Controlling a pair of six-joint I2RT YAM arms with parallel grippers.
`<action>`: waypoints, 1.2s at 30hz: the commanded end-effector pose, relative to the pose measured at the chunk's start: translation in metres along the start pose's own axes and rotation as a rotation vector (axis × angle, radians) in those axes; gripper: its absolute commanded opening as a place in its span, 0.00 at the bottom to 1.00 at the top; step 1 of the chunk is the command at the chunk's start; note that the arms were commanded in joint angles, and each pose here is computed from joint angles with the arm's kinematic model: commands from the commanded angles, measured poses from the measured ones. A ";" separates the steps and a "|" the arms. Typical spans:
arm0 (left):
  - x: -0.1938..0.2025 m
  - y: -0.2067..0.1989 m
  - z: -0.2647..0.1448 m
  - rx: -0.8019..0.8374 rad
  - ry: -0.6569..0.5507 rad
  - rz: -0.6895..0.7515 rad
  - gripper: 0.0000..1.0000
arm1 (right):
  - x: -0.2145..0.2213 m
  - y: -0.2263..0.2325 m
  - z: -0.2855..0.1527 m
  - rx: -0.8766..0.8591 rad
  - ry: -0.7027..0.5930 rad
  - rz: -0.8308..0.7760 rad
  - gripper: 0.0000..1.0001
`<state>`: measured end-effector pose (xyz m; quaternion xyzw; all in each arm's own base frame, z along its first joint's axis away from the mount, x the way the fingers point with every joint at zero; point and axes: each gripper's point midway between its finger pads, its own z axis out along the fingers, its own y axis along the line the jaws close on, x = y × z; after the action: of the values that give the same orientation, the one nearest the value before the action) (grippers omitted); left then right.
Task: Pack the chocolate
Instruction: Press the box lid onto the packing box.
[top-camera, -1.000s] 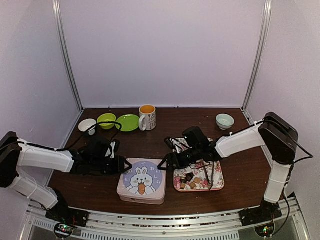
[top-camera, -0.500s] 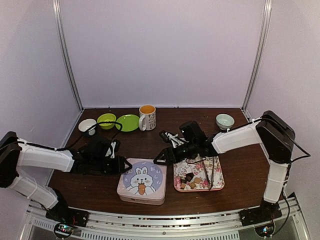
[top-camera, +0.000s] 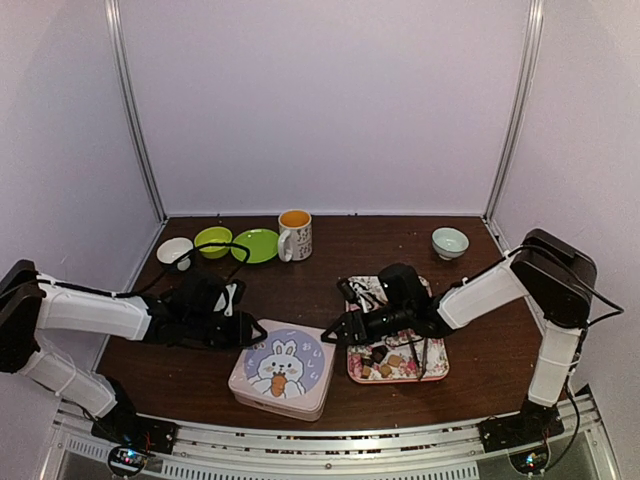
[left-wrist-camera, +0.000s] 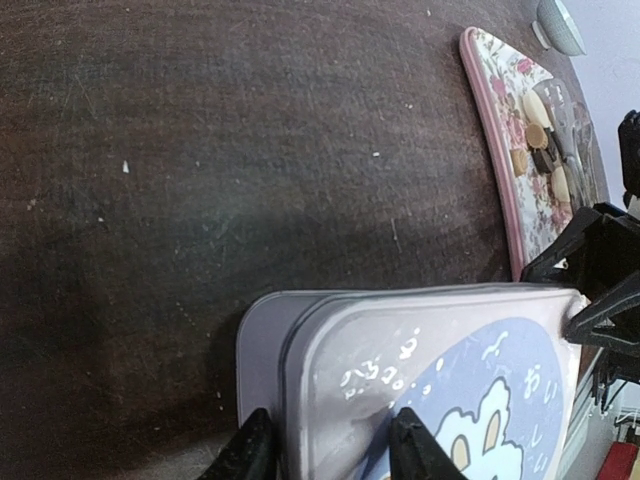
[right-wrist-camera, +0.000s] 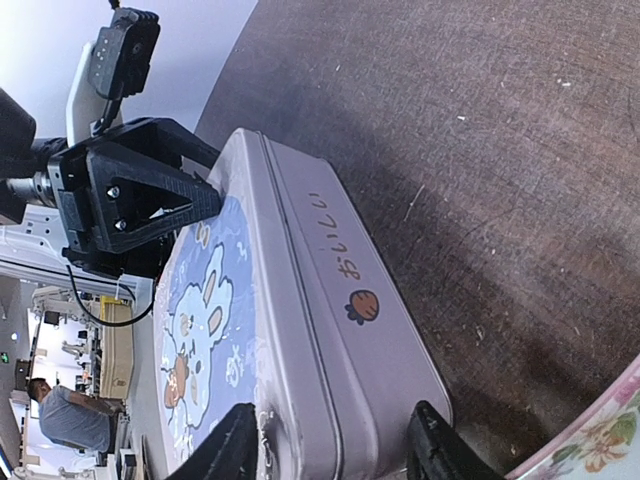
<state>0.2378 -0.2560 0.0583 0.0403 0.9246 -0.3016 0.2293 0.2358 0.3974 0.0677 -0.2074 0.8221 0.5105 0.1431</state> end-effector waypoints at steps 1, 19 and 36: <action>0.015 0.014 0.005 -0.061 0.064 0.015 0.40 | 0.000 0.024 -0.001 -0.072 -0.006 0.014 0.48; 0.025 0.022 0.009 -0.064 0.078 -0.006 0.40 | 0.040 -0.022 0.003 0.085 0.073 0.120 0.30; 0.033 0.025 0.011 -0.068 0.083 -0.014 0.40 | 0.074 -0.059 -0.002 0.218 0.121 0.273 0.26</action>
<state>0.2393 -0.2605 0.0572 0.0388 0.9188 -0.3137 0.2364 0.2364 0.3931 0.0654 -0.1651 0.8307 0.5101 0.1500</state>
